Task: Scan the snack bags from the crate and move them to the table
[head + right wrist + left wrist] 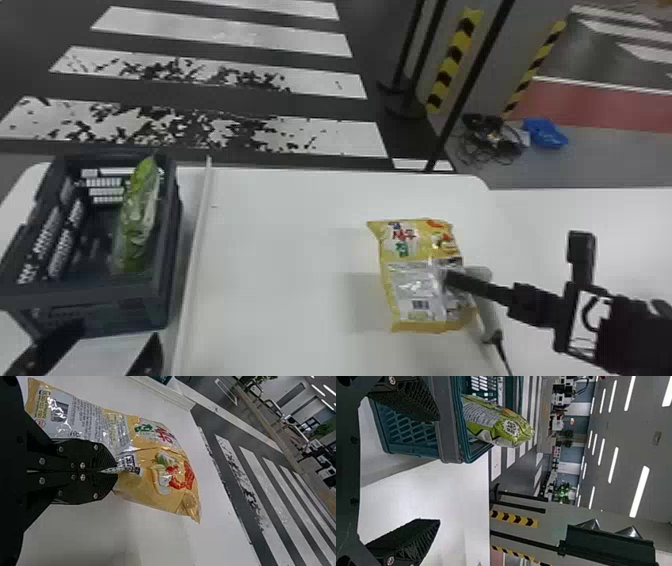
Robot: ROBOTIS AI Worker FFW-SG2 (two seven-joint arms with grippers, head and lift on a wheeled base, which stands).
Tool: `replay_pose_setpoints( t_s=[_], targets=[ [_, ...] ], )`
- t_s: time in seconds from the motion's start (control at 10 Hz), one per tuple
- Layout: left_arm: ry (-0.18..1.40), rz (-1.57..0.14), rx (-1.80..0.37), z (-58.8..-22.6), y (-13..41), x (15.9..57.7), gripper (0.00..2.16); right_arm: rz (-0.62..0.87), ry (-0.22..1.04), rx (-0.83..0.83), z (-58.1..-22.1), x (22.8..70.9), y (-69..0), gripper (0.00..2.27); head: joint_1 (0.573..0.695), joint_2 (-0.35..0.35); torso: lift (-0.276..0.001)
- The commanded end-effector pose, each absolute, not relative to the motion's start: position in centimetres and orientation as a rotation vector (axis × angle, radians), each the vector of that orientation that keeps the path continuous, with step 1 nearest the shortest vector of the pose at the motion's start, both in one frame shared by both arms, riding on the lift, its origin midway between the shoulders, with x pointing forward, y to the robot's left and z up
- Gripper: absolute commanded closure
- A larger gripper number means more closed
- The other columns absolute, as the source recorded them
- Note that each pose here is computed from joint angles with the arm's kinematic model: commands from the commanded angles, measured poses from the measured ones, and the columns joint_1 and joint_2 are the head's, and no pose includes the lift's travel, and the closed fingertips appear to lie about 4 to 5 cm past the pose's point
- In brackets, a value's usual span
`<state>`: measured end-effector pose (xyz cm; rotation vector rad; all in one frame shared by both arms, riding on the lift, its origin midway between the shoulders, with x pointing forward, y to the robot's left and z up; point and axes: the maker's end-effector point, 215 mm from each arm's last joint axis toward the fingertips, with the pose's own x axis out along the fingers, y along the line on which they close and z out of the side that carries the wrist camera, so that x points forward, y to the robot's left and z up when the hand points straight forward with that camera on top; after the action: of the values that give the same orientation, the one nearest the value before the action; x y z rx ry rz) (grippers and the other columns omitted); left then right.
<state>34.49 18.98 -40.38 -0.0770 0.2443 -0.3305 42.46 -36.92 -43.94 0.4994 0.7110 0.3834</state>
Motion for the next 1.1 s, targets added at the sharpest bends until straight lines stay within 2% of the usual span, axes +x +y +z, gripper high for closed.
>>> replay_pose_setpoints(
  t_s=[0.0, 0.2, 0.3, 0.4, 1.0],
  targets=[
    [0.244, -0.332, -0.077, -40.4, 19.0, 34.5, 0.08, 0.341, 0.663, 0.500, -41.4, 43.3, -40.6, 2.25, 0.695, -0.256, -0.095],
    [0.251, -0.329, -0.078, -40.7, 19.2, 34.4, 0.08, 0.241, 0.625, 0.494, -39.3, 44.5, -47.1, 2.25, 0.695, -0.301, -0.095],
    [0.251, -0.329, -0.080, -40.7, 19.2, 34.4, 0.08, 0.174, 0.603, 0.492, -39.0, 45.2, -50.4, 2.25, 0.695, -0.343, -0.095],
    [0.252, -0.324, -0.082, -40.8, 19.4, 34.4, 0.08, 0.115, 0.575, 0.474, -39.0, 45.8, -53.5, 2.25, 0.695, -0.350, -0.095],
    [0.230, -0.328, -0.086, -39.7, 19.3, 35.0, 0.08, -0.287, 0.459, 0.400, -42.9, 46.4, -67.0, 2.25, 0.695, -0.350, -0.095]
  ],
)
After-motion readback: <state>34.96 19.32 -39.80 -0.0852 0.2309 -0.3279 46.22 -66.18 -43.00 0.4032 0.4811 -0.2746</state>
